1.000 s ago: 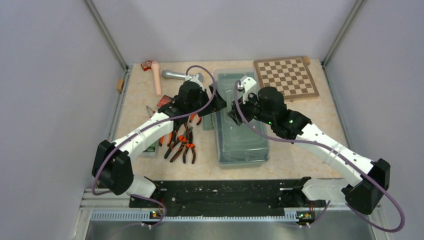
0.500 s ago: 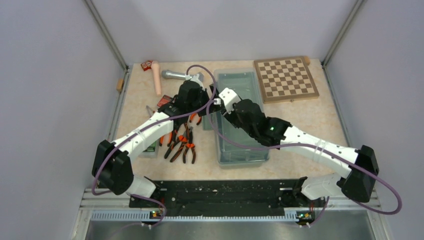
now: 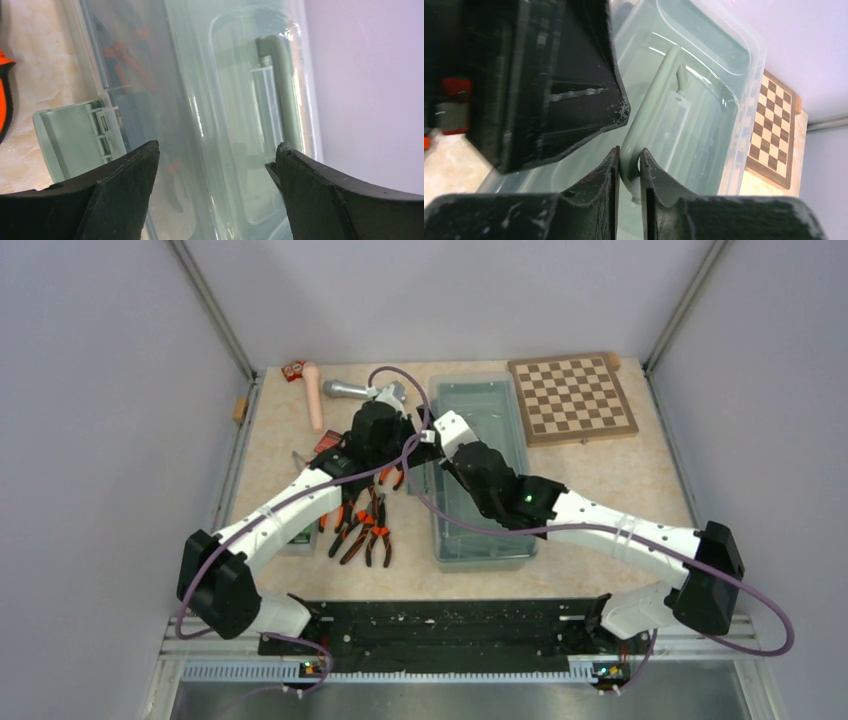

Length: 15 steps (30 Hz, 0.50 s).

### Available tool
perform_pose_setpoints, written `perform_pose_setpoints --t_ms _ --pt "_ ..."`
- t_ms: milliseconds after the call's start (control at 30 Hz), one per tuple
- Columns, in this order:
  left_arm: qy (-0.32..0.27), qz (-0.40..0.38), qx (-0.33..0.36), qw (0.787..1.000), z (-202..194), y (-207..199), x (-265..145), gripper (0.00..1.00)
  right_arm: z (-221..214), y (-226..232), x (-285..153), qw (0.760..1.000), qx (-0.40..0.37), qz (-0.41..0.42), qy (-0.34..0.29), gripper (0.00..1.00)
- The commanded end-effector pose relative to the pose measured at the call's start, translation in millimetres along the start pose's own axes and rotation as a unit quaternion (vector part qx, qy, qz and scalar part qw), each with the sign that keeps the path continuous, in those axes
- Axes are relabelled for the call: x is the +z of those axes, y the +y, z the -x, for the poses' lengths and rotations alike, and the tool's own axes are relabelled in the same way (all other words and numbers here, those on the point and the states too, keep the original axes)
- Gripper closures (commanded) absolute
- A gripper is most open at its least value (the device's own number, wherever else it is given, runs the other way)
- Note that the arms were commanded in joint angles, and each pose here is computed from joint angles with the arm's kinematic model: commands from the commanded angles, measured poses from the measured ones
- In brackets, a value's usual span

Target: Pack the tool kit

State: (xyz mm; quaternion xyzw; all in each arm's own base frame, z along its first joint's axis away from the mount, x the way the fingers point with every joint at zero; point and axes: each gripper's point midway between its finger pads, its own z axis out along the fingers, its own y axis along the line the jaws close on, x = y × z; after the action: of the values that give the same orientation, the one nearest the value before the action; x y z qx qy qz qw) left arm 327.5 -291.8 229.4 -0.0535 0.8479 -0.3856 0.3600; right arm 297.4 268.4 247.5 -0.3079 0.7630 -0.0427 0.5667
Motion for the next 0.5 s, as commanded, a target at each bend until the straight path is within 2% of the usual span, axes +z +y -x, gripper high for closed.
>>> perform_pose_setpoints --t_ms 0,133,300,467 --pt "-0.093 -0.029 -0.009 0.995 44 -18 -33 0.09 39 -25 -2 0.994 0.075 -0.060 -0.045 1.00" --pt "-0.123 -0.002 -0.035 0.992 57 19 -51 0.09 48 -30 -6 0.990 0.107 -0.067 -0.057 1.00" --pt "-0.111 0.027 -0.067 0.991 43 61 -58 0.08 65 -37 -13 0.981 0.158 -0.064 -0.094 1.00" --pt "-0.098 0.037 -0.080 0.991 23 80 -60 0.09 75 -62 -20 0.953 0.259 -0.066 -0.141 1.00"
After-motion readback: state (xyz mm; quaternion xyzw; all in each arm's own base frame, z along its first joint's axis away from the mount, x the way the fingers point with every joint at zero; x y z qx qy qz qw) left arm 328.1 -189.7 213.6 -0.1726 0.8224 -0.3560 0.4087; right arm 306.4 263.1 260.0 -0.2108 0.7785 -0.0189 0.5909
